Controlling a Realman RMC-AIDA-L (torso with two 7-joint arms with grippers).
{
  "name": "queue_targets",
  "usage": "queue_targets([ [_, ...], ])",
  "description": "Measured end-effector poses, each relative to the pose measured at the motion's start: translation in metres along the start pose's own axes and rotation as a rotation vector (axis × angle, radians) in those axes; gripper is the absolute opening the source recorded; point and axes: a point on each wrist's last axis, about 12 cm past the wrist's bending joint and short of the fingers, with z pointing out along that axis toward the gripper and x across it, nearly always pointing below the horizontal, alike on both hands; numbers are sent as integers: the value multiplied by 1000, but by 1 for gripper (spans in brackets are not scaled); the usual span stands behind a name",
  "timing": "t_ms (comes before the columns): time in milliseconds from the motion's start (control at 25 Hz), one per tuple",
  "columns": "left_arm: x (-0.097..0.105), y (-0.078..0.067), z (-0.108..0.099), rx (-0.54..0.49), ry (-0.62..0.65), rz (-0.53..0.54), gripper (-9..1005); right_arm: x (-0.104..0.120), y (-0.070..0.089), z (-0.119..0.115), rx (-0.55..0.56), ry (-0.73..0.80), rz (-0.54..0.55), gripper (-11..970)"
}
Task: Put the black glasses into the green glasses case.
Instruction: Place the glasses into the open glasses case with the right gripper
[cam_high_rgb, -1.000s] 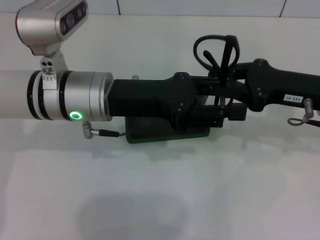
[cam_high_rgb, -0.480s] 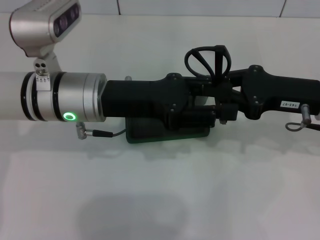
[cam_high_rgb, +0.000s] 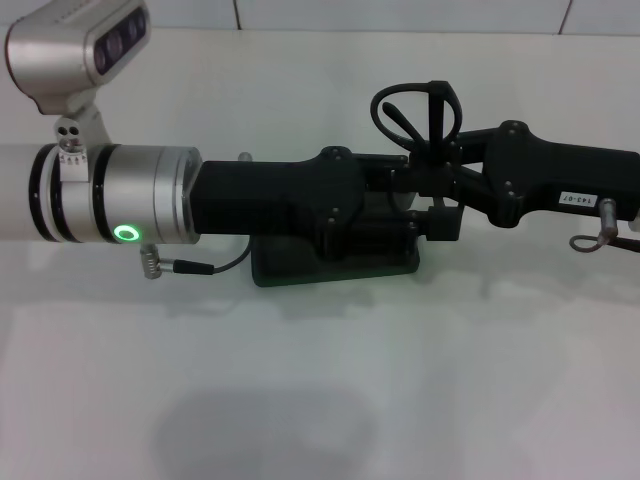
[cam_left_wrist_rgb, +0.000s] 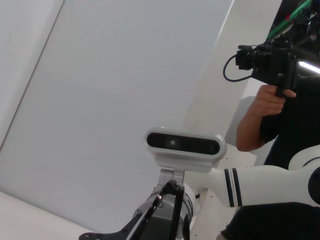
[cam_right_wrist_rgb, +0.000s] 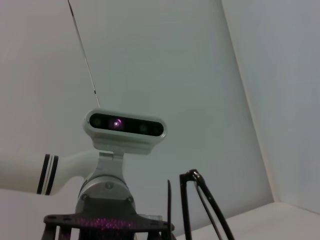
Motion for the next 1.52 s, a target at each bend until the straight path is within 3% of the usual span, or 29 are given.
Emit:
queue_targets([
  [440,-2,0,-4,-8,-2,2,560,3,1,3,-27,90,-34,110],
  [800,1,0,-18,-54,-28,0,560,4,-14,2,87,197,-152,110],
  [1240,11,-9,-60,-199,-134,8,560,7,-17,49,131,384,-363,128],
  [1520,16,-12,-64,-215,-145,3,560,14,-6,73,151,430,-455,171],
])
